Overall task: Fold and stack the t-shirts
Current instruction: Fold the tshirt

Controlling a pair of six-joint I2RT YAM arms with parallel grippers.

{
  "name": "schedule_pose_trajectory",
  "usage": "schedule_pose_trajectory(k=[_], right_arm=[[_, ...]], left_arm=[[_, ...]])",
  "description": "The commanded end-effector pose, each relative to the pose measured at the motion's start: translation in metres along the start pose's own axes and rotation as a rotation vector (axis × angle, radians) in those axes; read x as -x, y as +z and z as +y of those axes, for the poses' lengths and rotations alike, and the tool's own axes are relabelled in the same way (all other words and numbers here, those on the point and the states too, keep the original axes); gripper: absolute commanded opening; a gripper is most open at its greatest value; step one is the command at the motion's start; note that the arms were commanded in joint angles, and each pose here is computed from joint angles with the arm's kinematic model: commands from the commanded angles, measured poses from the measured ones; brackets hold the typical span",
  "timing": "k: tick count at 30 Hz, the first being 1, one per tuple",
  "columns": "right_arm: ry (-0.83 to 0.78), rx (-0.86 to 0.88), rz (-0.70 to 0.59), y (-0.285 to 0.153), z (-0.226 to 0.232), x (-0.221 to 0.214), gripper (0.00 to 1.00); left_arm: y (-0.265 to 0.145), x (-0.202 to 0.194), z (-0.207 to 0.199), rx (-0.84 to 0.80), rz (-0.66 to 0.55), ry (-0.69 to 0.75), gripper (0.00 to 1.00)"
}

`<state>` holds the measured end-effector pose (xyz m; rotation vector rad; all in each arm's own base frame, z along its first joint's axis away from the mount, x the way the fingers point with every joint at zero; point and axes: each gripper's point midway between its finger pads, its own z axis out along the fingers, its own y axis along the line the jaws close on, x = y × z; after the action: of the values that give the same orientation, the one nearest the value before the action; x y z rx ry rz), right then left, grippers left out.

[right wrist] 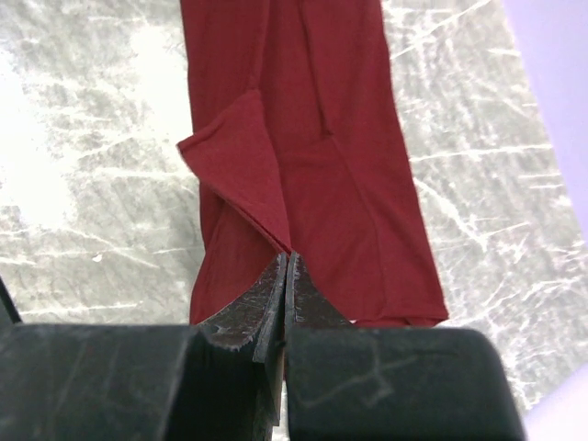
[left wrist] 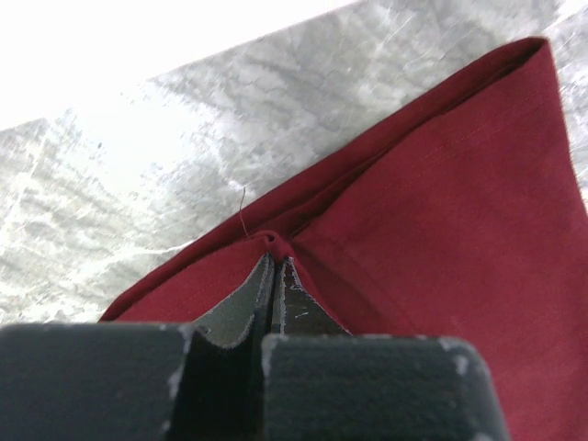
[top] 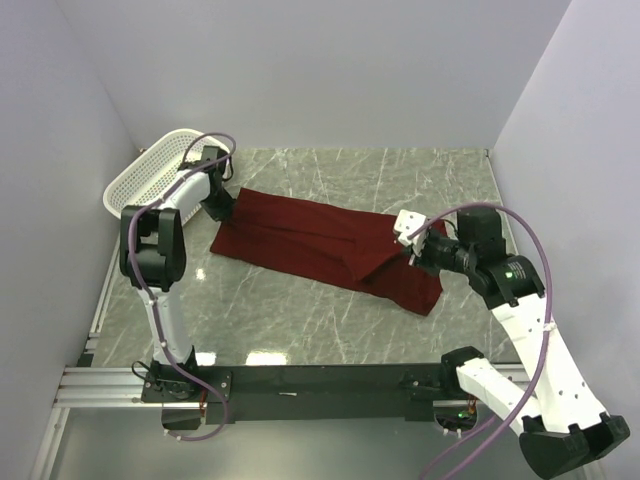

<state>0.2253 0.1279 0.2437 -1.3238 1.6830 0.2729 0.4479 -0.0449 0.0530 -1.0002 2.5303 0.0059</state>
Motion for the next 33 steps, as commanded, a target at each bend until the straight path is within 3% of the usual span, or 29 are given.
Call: schedule_pose_trajectory(k=[1,33], right_arm=[[-0.039,-0.042,-0.044,-0.011,-0.013,0.020,0.00],[0.035,-0.064,0.032,0.024,-0.037,-0.013,0.00]], left_arm=[[-0.001,0.013,-0.009,-0.022,-0.013,0.011,0.01],[0.020,0.009,-0.010,0.005,0.011,0.032,0.00]])
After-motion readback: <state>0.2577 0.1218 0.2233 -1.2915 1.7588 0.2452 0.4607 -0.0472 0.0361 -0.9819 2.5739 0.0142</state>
